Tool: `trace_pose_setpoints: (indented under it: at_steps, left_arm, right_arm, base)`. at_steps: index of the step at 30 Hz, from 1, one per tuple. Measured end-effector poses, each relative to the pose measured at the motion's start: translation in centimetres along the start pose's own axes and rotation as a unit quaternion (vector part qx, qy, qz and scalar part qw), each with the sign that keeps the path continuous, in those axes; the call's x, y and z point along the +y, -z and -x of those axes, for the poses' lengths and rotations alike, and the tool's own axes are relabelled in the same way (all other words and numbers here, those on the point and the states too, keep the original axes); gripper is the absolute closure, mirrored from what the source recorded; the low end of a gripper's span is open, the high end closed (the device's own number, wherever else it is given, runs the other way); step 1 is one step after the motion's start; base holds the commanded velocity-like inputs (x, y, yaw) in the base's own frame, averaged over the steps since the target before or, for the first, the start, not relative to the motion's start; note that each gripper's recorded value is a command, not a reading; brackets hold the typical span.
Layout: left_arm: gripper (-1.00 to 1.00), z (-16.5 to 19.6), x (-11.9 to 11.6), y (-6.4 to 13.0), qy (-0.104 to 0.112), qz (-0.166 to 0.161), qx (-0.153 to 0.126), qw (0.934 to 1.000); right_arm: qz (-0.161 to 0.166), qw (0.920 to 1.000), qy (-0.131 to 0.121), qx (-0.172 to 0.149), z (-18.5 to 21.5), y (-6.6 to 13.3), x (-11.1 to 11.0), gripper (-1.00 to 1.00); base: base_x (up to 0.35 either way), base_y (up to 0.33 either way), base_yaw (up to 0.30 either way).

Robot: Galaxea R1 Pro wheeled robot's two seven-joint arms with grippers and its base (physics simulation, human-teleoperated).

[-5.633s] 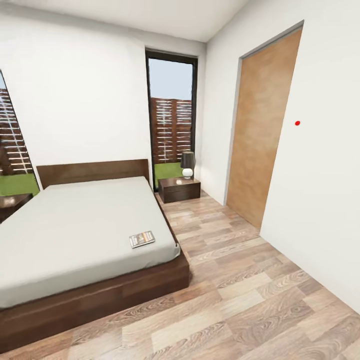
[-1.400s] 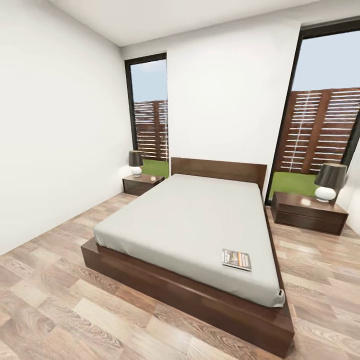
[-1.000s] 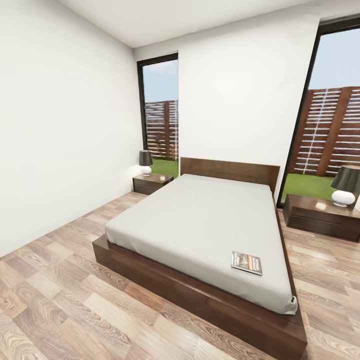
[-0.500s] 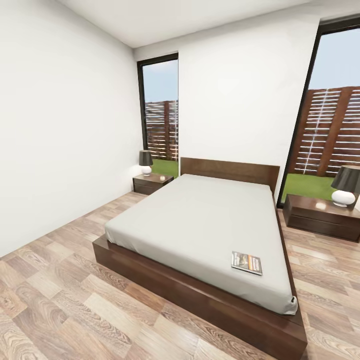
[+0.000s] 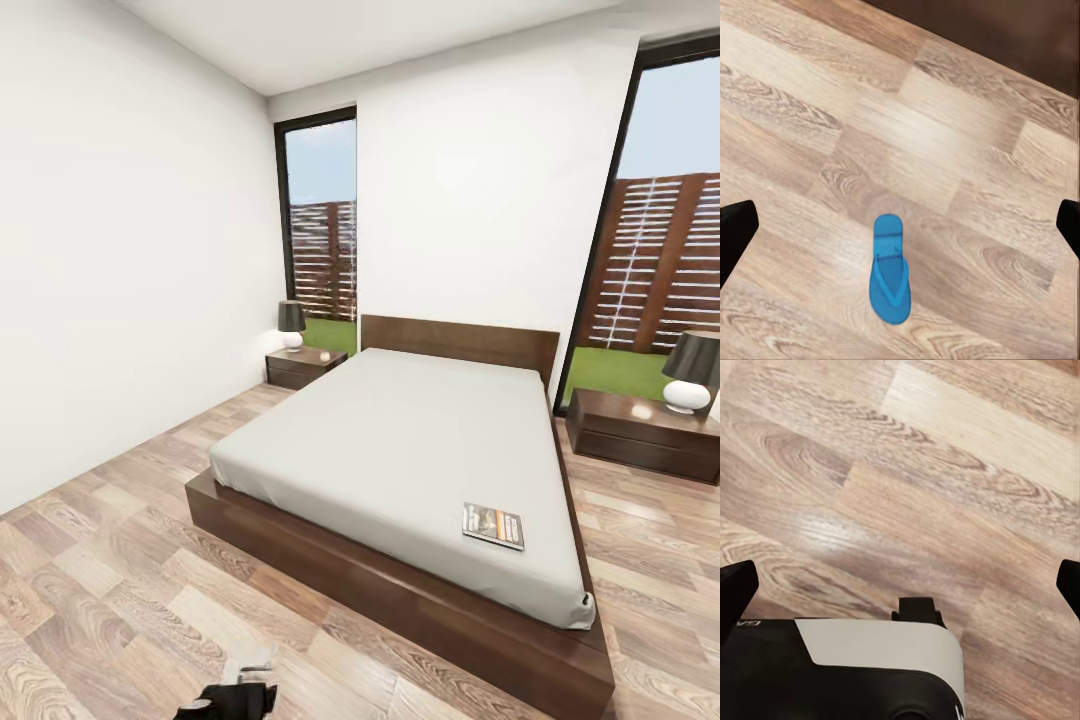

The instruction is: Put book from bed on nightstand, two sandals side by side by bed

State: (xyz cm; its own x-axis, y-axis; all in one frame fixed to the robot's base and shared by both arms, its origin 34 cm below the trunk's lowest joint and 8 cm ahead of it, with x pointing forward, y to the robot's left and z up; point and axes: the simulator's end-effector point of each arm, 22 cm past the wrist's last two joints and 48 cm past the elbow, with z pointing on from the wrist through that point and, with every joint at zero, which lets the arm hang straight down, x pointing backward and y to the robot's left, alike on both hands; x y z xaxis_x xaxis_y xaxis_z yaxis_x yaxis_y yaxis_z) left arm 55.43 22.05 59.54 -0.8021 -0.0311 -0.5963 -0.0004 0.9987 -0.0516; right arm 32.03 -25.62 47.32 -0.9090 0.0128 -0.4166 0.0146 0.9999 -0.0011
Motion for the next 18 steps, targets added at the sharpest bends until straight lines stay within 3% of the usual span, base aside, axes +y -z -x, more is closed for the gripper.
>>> trace_pose_setpoints:
  at_steps: [3, 8, 9, 13, 15, 16, 17, 18]
  left_arm:
    - [-1.00, 2.7, 0.0, -0.2, 0.004, 0.001, -0.004, 1.0000]
    - [-1.00, 1.0, 0.9, -0.8, 0.011, 0.020, 0.016, 0.9996]
    - [-1.00, 0.4, 1.1, -1.0, 0.012, 0.025, 0.017, 0.9995]
    - [-1.00, -0.8, 1.3, -1.3, 0.014, 0.032, 0.013, 0.9993]
    - [-1.00, -1.0, 1.4, -1.3, 0.014, 0.034, 0.012, 0.9993]
    - [-1.00, -1.0, 1.5, -1.3, 0.014, 0.034, 0.011, 0.9992]
    - [-1.00, -1.1, 1.6, -1.3, 0.014, 0.035, 0.011, 0.9992]
    - [-1.00, -1.1, 1.6, -1.3, 0.014, 0.036, 0.011, 0.9992]
  right_arm:
    - [0.000, 1.0000, -0.001, -0.005, 0.6, 0.0, -0.1, -1.00]
    - [-0.003, 0.9995, -0.005, -0.030, 4.1, -0.1, -0.6, -1.00]
    - [-0.003, 0.9993, -0.012, -0.035, 5.3, 0.0, -0.9, -1.00]
    - [-0.007, 0.9956, -0.080, -0.049, 10.2, 0.8, -4.5, -1.00]
    - [0.033, 0.9909, -0.122, -0.046, 11.6, 1.3, -5.0, -1.00]
    - [0.078, 0.9849, -0.148, -0.043, 12.3, 1.9, -4.8, -1.00]
    - [0.142, 0.9738, -0.172, -0.042, 13.3, 2.9, -4.4, -1.00]
    - [0.176, 0.9663, -0.182, -0.043, 13.9, 3.7, -4.3, -1.00]
  base:
    - [0.000, 0.000, 0.000]
    - [0.000, 0.000, 0.000]
    - [0.000, 0.000, 0.000]
    - [0.000, 0.000, 0.000]
    - [0.000, 0.000, 0.000]
    - [0.000, 0.000, 0.000]
    - [0.000, 0.000, 0.000]
    - [0.000, 0.000, 0.000]
